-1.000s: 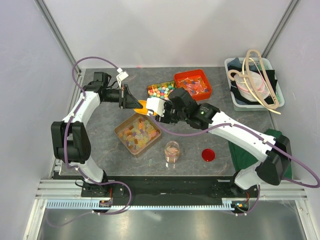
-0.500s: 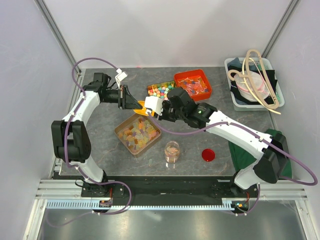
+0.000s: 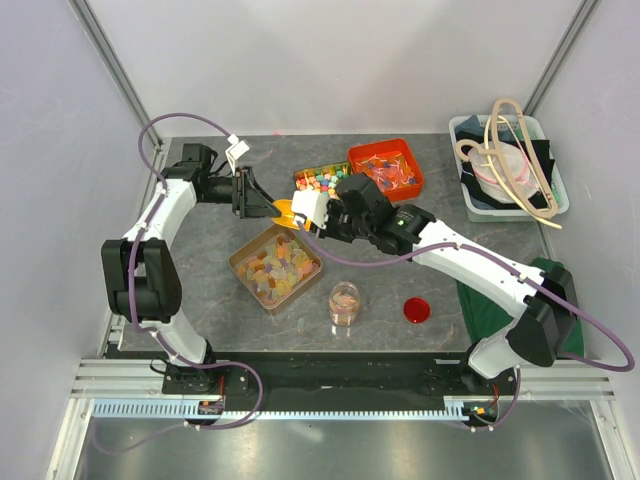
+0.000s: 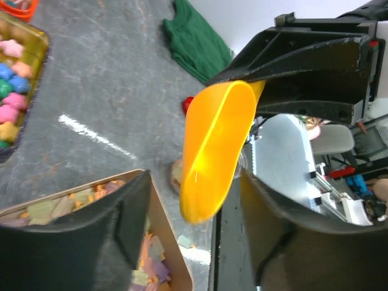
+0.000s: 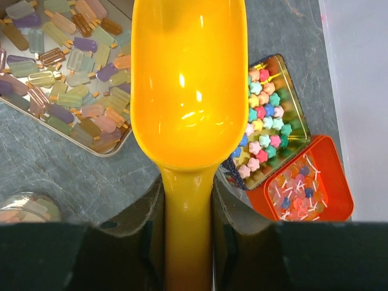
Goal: Pack the candies
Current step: Adjust the spatula.
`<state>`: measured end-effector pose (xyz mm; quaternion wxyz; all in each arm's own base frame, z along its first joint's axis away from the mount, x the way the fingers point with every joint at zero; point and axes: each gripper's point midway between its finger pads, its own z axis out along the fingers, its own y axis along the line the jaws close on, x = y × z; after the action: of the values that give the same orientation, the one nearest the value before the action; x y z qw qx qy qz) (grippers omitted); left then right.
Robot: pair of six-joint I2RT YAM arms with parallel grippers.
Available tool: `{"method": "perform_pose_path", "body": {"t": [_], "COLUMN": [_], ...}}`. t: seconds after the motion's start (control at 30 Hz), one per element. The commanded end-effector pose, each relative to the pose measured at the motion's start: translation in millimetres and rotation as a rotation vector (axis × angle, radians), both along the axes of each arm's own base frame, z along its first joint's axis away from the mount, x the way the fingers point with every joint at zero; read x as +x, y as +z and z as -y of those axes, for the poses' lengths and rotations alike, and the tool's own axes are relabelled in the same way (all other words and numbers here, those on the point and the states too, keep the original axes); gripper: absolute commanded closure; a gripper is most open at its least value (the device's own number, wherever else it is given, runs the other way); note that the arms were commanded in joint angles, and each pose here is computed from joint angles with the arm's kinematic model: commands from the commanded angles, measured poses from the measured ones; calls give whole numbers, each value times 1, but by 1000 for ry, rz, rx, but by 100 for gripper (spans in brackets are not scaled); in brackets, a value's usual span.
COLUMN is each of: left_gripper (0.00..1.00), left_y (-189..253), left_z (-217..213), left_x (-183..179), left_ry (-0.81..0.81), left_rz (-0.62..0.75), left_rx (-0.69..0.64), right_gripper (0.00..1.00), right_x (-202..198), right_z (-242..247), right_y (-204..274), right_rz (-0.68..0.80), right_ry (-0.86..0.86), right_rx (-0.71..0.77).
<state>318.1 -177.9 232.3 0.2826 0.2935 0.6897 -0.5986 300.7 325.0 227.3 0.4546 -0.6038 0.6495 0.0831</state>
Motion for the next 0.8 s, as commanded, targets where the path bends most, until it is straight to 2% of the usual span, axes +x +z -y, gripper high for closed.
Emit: {"method": "perform_pose_path", "body": {"t": [0.0,0.1,0.2,0.4,0.43,0.53,0.73,0.77], "left_gripper": [18,11,8,6,5,4,4,4], "left_y": [-4,-15,-34,-76,-84,-102,-132,-138], "left_z": [-21,-40,-57,-92,-104,-113,-127,-116], "left_x": [24,38,51,70,79,79,74,74], "left_ry": [71,133,198,334,379,400,394,362], "left_rz": [49,54,88,166,202,257,268,303], "left_rx": [43,94,220,546,633,775,922,941], "right_gripper": [100,100,100,100,100,100,100,100], "right_x": [12,16,19,20,21,20,12,11], "right_z": [10,21,32,43,45,45,40,40], "right_y": [13,11,10,10,11,13,8,6], "right_rz": [49,78,102,118,125,129,130,130], "right_ry": [-74,-106,-138,-154,-156,-151,-130,-126], "right_rx": [-9,-49,-95,-174,-183,-205,-250,-261]}}
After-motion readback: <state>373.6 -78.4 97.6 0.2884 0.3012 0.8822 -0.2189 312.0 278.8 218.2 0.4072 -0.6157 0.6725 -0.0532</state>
